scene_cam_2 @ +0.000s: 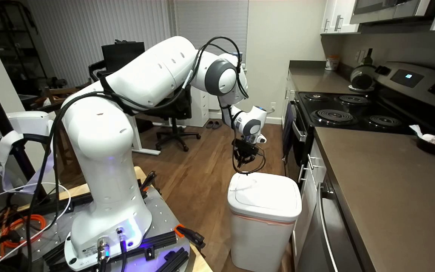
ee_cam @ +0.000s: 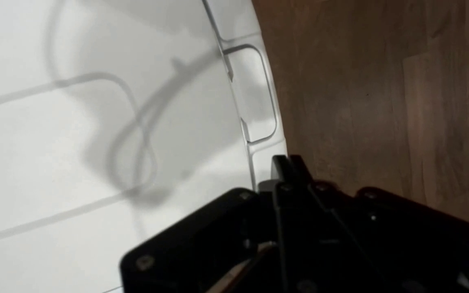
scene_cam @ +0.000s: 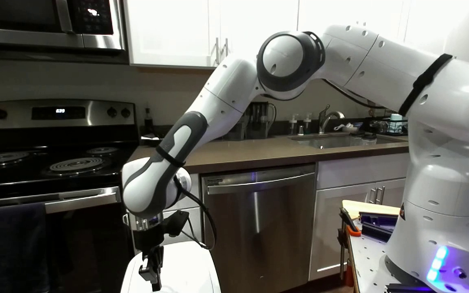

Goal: Open the trash bin

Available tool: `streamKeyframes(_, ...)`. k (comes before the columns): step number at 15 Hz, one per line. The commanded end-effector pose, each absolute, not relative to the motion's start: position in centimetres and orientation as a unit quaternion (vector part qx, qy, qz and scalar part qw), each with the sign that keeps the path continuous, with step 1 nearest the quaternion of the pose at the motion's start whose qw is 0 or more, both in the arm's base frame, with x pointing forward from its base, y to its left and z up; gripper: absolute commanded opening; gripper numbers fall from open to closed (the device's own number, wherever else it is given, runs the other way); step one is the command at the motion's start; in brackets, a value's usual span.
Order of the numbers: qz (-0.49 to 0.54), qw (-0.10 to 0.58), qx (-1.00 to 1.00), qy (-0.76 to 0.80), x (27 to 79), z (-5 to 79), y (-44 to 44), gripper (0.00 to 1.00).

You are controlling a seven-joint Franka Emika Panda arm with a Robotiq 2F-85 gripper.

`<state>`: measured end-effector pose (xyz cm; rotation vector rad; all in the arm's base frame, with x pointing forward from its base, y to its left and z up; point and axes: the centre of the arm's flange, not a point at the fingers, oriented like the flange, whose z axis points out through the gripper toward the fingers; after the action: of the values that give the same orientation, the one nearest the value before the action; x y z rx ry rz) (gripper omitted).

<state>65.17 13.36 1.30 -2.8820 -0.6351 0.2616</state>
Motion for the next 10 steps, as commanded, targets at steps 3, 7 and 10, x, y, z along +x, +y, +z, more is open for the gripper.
streamKeyframes(3, 0.124, 0.107, -0.960, -0.227, 66.3, -2.6, 14.2, 0.00)
streamKeyframes(7, 0.145, 0.113, -0.957, -0.225, 65.8, -5.0, 14.7, 0.00)
streamKeyframes(10, 0.142, 0.097, -0.960, -0.219, 65.6, -6.5, 14.8, 0.00)
